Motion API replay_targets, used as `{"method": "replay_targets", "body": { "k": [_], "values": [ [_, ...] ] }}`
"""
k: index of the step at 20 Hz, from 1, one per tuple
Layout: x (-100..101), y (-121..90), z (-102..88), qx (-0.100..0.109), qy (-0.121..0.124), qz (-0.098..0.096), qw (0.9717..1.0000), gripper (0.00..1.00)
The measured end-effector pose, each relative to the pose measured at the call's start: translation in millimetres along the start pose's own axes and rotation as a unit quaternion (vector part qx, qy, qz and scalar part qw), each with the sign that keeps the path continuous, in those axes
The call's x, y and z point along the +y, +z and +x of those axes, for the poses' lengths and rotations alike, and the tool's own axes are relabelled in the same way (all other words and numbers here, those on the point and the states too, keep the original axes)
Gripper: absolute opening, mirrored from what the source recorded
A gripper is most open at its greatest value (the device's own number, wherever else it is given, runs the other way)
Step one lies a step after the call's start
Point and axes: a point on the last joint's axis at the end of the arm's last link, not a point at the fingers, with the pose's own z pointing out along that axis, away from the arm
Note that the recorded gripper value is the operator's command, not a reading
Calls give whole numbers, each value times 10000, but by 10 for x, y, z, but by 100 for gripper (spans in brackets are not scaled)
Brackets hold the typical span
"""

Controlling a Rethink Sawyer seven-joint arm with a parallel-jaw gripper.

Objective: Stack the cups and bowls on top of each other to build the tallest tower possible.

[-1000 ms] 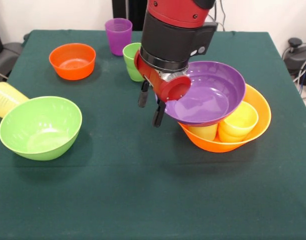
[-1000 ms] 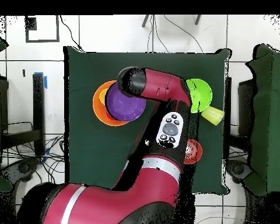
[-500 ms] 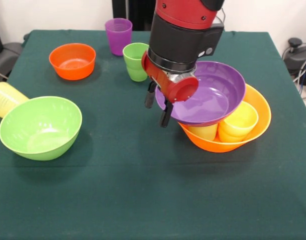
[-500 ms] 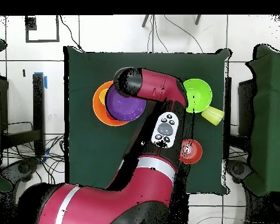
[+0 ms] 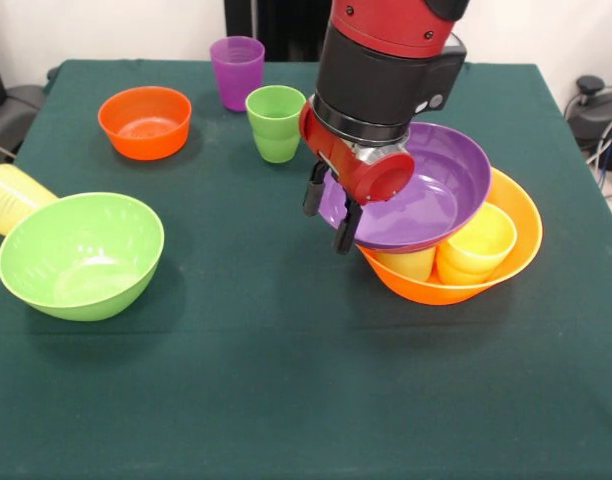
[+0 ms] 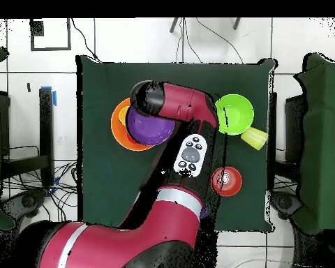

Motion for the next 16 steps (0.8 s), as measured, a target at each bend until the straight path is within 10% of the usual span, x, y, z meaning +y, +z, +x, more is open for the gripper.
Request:
{"method": "replay_targets", "body": {
  "k": [16],
  "values": [
    [-20,-48,-95,-29,177,2,9998,100]
  ]
}}
